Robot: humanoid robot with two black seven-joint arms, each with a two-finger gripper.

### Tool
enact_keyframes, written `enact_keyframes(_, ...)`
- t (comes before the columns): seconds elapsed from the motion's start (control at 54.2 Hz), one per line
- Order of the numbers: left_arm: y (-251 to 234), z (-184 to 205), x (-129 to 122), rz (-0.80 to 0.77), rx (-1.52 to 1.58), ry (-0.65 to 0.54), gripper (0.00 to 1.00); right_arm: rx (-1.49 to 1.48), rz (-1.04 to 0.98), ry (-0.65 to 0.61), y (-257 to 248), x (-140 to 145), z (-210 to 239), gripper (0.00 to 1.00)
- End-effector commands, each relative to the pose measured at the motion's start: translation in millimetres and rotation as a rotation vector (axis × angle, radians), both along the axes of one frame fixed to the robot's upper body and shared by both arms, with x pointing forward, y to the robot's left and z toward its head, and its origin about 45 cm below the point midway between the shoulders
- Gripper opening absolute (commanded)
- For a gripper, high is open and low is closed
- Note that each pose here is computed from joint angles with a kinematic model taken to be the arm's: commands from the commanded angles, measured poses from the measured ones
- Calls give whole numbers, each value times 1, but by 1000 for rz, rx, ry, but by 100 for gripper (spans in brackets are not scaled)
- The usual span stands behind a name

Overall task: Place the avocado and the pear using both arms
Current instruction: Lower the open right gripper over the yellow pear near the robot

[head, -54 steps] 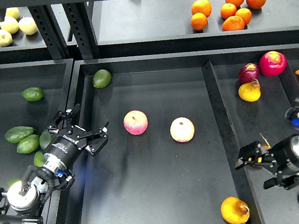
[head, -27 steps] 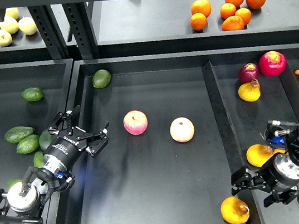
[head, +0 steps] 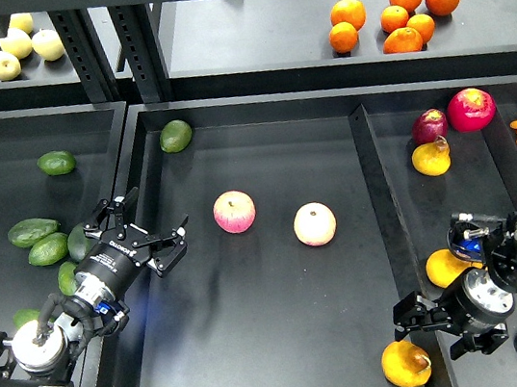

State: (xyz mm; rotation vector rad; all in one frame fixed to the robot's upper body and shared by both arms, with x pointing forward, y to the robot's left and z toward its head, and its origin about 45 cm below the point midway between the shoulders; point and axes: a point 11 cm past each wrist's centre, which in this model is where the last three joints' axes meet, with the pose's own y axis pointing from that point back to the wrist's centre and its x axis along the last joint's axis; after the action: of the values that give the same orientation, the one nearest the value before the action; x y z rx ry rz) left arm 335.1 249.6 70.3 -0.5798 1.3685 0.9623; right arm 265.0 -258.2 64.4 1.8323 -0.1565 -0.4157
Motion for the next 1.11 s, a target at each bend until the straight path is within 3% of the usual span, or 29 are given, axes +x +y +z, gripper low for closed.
enact_keyframes(0.0,-2,1,1,-6,0,-3,99,-1,5,3,2,-1,-2,99)
enact_keyframes(0.535,-6,12,7,-18,-3,-38,99,-24,23,14,3,-4,-10,94)
enact_keyframes(1.089,-6,14,8,-18,-5,-44,99,-37,12,18,0,-3,-14,70)
